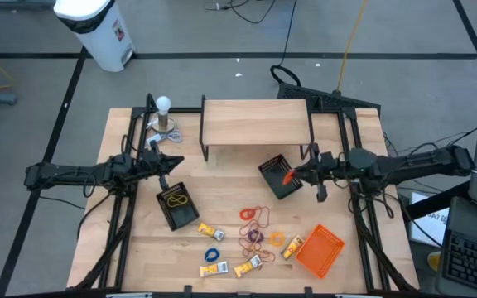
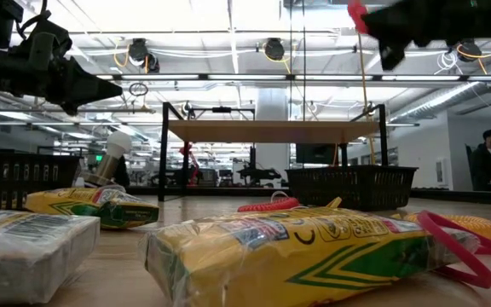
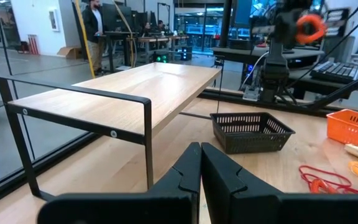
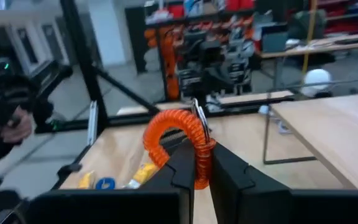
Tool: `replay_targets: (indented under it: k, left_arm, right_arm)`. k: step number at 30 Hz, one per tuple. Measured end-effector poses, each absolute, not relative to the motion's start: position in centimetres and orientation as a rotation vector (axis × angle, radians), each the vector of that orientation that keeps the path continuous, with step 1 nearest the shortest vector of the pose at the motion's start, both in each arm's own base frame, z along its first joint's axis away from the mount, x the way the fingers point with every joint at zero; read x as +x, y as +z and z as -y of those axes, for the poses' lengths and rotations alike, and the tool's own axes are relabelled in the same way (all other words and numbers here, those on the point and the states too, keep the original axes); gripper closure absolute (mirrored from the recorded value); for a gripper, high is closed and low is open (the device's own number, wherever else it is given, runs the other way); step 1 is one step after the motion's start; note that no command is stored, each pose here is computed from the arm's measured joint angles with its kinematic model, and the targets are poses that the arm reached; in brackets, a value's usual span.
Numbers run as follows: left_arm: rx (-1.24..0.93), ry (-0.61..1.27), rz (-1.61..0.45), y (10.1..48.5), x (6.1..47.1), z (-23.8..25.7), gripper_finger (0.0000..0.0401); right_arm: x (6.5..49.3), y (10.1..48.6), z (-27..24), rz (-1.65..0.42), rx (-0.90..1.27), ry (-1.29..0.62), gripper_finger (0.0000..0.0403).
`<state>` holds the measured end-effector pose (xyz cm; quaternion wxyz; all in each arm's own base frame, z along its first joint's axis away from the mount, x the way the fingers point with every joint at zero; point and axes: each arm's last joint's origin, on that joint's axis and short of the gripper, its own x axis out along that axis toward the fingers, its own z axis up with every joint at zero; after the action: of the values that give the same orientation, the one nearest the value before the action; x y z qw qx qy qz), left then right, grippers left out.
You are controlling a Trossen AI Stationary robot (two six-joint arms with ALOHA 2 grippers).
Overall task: Pick & Place Office Desk Supplies
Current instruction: Put the orange spring keychain into the right black bin
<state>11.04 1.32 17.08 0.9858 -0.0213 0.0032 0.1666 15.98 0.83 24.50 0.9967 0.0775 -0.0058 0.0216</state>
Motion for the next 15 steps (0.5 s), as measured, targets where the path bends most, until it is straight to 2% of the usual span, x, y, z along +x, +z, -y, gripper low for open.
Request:
replay_targets:
  k: [10, 15]
  left_arm:
    - [-0.029, 0.335, -0.01, 17.1, 11.0, -1.3, 0.0391]
    - [-0.024, 0.337, -0.028, 16.9, 11.0, -1.3, 0.0391]
  right_arm:
    - [13.1, 19.5, -0.1, 0.222, 0.142, 0.004, 0.0385]
    - [12.5, 20.1, 0.2, 0.341, 0.135, -0.01, 0.0385]
